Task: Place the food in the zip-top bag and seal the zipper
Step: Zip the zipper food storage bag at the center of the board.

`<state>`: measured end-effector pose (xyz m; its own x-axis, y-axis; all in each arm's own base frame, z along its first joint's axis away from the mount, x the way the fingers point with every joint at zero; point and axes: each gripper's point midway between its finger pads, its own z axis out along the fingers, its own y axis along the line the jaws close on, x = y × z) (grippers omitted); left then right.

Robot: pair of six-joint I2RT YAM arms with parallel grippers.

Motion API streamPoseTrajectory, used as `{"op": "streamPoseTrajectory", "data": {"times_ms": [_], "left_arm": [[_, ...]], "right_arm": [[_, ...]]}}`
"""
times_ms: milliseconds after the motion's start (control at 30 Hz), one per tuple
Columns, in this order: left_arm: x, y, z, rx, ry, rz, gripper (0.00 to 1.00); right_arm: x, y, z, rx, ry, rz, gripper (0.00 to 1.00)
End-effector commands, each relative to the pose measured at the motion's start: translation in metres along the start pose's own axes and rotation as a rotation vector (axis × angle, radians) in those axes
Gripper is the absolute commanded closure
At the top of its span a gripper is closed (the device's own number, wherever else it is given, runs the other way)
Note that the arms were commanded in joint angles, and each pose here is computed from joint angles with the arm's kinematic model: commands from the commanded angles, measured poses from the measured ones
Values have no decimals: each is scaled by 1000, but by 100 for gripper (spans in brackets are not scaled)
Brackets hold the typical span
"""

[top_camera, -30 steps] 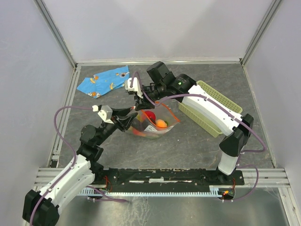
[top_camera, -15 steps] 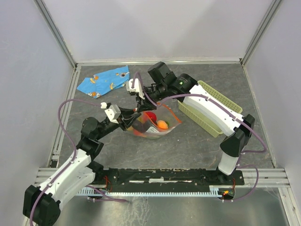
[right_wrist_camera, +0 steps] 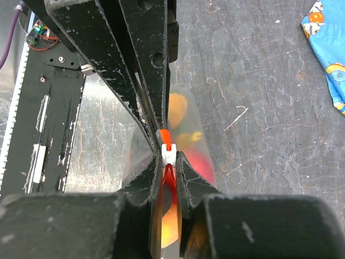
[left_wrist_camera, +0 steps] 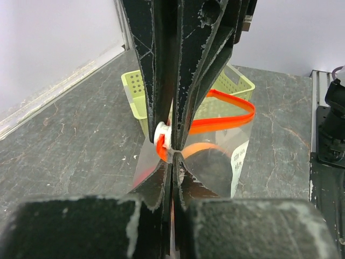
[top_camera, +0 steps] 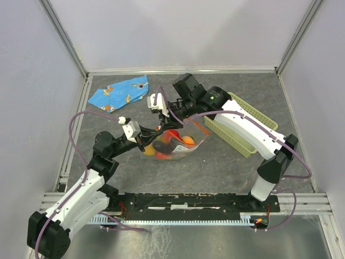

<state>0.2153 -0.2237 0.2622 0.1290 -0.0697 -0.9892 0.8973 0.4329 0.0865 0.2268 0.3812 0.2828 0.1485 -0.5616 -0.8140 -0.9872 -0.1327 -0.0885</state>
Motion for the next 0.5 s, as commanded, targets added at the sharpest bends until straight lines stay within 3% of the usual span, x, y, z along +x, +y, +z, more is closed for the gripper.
{"op": "streamPoseTrajectory", "data": {"times_ms": [0,467], "left_arm": [[-33,4,-1,-20,-85,95,97],[-40,32,-15,-240,-162,46,97]], "right_arm": [[-7,-5,-21,94,-11,-33,99],[37,-12,-53,254,57,112,98]]}}
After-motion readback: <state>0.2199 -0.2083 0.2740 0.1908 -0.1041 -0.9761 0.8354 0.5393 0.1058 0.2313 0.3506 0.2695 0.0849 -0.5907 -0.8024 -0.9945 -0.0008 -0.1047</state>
